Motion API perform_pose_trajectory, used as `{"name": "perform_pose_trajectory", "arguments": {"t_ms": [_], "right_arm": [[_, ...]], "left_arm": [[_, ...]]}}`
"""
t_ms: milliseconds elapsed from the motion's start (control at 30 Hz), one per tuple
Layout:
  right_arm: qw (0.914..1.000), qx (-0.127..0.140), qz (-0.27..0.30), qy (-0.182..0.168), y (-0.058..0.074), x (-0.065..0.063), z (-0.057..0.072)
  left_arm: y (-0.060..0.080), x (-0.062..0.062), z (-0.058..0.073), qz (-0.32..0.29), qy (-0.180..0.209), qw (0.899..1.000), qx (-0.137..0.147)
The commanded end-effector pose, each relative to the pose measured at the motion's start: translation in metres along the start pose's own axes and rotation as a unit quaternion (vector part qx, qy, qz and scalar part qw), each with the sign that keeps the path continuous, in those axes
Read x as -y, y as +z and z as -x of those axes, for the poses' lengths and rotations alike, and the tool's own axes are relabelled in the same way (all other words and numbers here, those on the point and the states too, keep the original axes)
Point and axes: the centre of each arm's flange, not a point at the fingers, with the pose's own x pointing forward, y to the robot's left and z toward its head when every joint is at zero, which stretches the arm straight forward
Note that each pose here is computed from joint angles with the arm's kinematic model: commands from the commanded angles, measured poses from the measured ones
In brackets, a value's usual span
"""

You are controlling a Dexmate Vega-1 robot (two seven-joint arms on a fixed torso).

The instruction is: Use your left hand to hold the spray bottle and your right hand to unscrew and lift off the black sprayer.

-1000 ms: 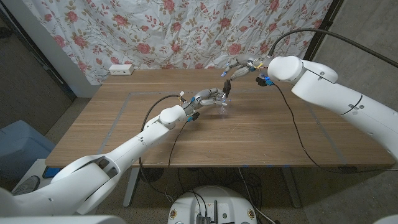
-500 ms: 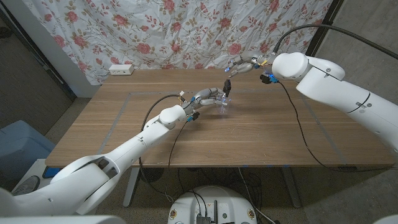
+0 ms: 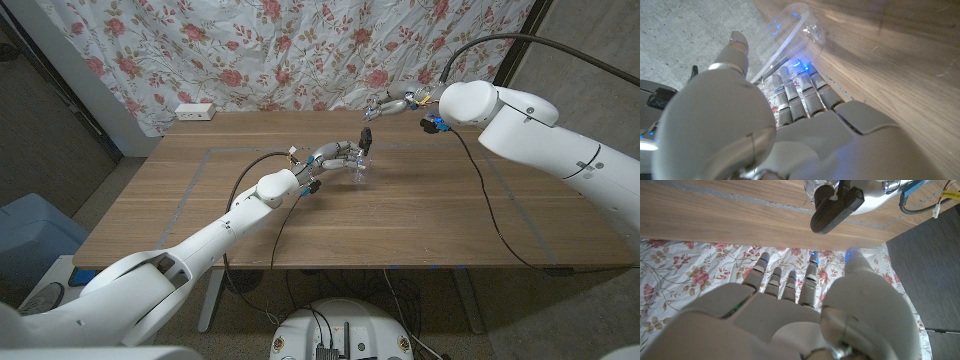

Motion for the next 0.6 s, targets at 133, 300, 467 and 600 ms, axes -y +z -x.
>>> {"name": "perform_pose_trajectory", "arguments": {"t_ms": [133, 300, 467, 600], "right_arm": [[0.9988, 0.002, 0.049, -0.005, 0.005, -0.006, 0.005], [0.9983, -0.01, 0.058, 0.002, 0.008, -0.006, 0.007], [0.9976, -0.04, 0.051, 0.022, 0.011, -0.006, 0.007], [0.997, -0.055, 0.047, 0.027, 0.015, -0.005, 0.008]], "left_arm": [[-0.002, 0.001, 0.0, 0.004, 0.002, 1.0, 0.001], [-0.002, 0.001, 0.0, 0.003, 0.004, 1.0, 0.002], [-0.002, 0.0, 0.0, 0.001, 0.004, 1.0, 0.002], [-0.002, 0.001, 0.001, 0.002, 0.005, 1.0, 0.001]]}}
